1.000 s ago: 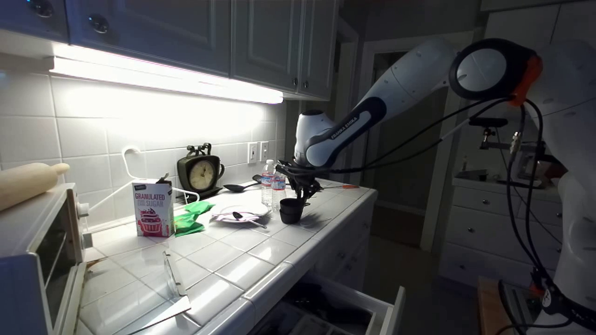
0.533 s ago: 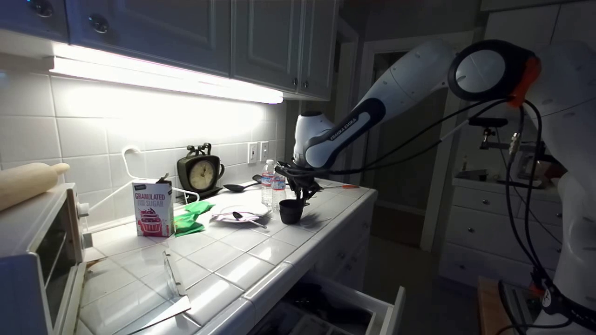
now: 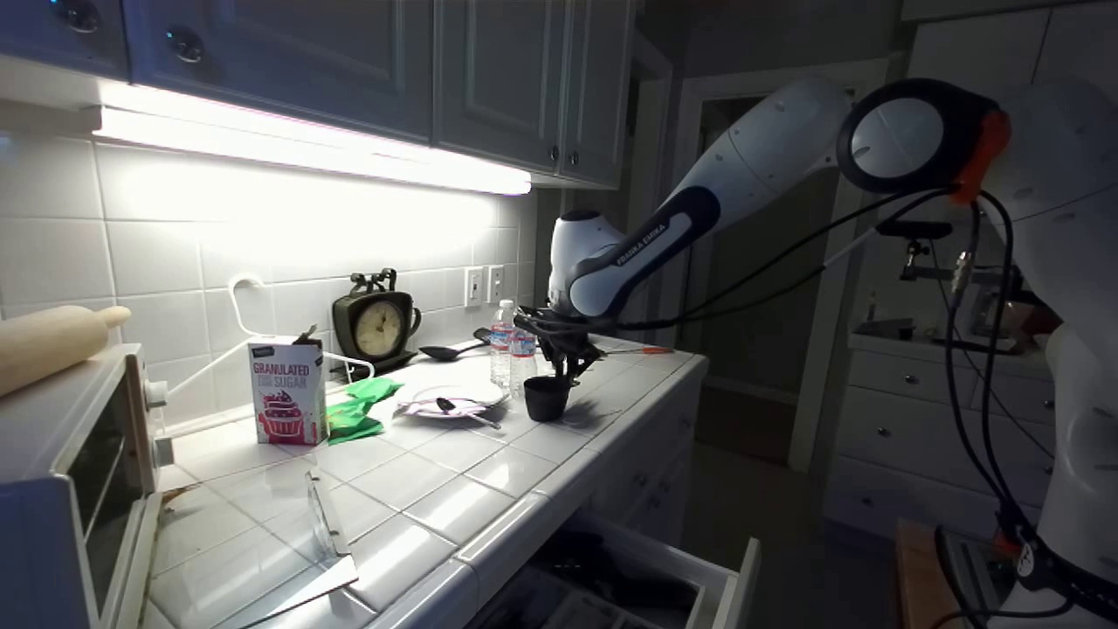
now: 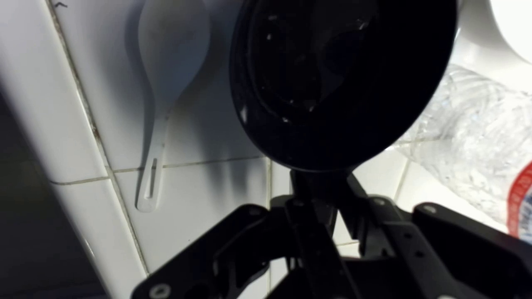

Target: Put the left back pot in the right black pot

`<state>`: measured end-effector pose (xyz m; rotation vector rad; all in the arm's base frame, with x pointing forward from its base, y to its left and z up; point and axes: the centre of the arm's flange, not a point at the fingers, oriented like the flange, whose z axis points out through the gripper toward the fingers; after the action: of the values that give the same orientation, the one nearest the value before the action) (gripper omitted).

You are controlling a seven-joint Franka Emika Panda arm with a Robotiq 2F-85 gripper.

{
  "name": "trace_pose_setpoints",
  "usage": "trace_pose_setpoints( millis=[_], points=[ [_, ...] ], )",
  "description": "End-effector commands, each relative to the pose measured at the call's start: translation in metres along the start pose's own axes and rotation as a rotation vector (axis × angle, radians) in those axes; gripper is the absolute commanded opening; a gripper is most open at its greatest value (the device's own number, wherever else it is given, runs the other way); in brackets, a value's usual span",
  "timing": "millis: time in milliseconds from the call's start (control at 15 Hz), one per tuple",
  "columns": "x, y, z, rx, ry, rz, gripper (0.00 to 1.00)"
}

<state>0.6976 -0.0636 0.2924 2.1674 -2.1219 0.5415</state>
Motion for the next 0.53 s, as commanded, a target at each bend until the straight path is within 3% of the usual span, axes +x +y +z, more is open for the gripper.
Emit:
trace_pose_setpoints(
  millis=[0, 133, 267, 467],
  points=[
    [-0.0046, -0.0099, 0.0005, -0.012, 0.034, 0.0, 0.06],
    [-0.0055, -0.0104, 0.0006, -0.016, 0.035, -0.003, 0.06],
    [-0.0065, -0.0105, -0.0005, -0.017, 0.035, -0.004, 0.49],
    [-0.0082, -0.011, -0.0021, -0.016, 0.036, -0.008, 0.69]
  ],
)
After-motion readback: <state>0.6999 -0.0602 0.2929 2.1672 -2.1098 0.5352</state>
